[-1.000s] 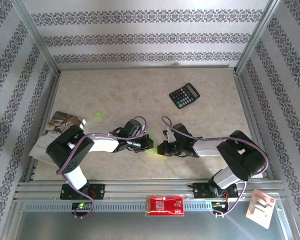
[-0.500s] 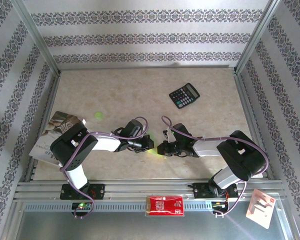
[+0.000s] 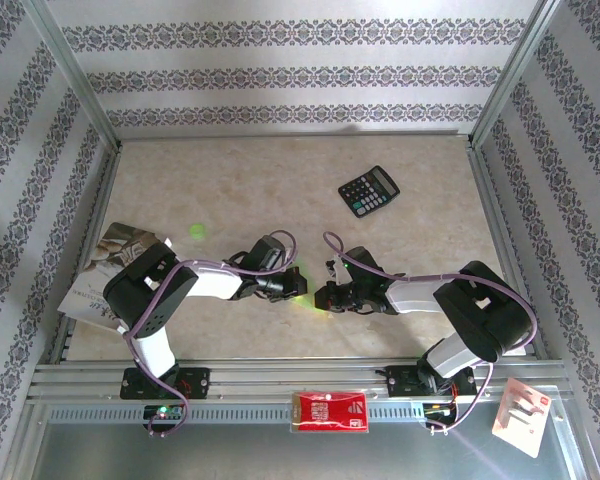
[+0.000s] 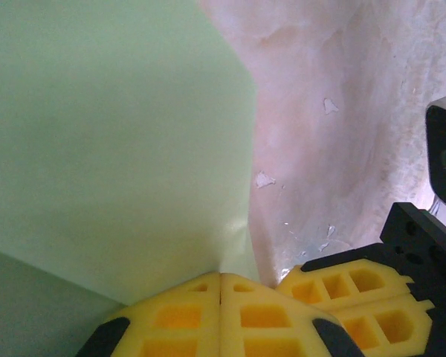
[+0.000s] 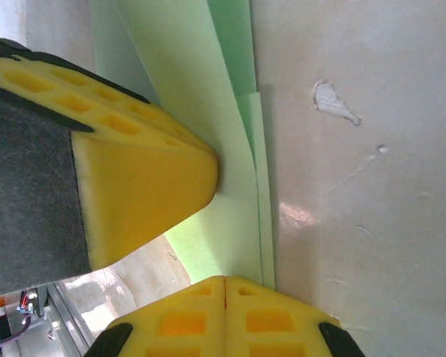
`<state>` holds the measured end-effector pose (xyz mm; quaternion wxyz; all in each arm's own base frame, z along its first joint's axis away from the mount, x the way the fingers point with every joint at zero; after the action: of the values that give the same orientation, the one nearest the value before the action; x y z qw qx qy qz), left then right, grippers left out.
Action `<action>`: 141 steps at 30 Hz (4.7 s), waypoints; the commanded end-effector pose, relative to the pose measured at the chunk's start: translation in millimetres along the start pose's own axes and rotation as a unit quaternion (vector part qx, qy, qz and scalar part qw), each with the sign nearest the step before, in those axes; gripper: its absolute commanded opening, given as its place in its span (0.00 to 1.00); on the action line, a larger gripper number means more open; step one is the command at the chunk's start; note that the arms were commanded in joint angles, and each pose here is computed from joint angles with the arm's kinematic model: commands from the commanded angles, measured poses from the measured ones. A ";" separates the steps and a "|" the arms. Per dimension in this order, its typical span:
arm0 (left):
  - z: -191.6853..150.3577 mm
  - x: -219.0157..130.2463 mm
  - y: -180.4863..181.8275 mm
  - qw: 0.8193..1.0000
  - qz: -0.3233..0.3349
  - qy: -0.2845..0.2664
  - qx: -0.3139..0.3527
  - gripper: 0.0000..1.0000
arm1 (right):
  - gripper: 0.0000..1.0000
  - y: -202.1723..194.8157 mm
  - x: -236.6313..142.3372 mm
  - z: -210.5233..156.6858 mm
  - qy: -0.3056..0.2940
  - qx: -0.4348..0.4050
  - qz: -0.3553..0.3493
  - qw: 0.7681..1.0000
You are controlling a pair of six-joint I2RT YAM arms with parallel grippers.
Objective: Fold a paper plane with a square sheet of paper (pick it up from the middle)
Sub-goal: Fourth fold the wing at the center of the table.
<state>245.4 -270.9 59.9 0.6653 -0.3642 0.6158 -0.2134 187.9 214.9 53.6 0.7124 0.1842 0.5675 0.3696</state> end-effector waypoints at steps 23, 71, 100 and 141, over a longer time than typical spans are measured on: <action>66.8 -20.5 42.7 0.997 0.062 -0.043 -0.023 0.04 | 0.00 -44.4 -1.3 -53.5 0.089 0.086 -0.110 0.986; 47.8 -12.6 42.1 0.998 0.039 -0.038 -0.041 0.05 | 0.02 33.1 -1.6 34.0 -0.014 -0.053 -0.001 0.999; 18.6 -16.4 -24.0 1.000 -0.027 -0.006 0.006 0.07 | 0.00 -27.5 12.1 -23.0 0.038 0.032 -0.052 0.997; 32.0 -0.1 52.3 0.995 0.093 -0.009 -0.018 0.00 | 0.00 25.7 -24.5 5.3 -0.024 -0.008 -0.012 1.000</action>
<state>271.7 -258.3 57.1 0.6610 -0.3536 0.6239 -0.2211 166.9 208.8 82.2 0.7208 0.1822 0.5629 0.3611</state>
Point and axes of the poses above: each hand's point on the last joint's axis, 136 mm out from that joint toward the fingers, its own x axis out along the fingers, its own y axis along the line the jaws close on, z = x × y, the point moved 6 cm from there along -x, back along the fingers, and after that the axes turned 11 degrees about -x, right-handed, at the moved point
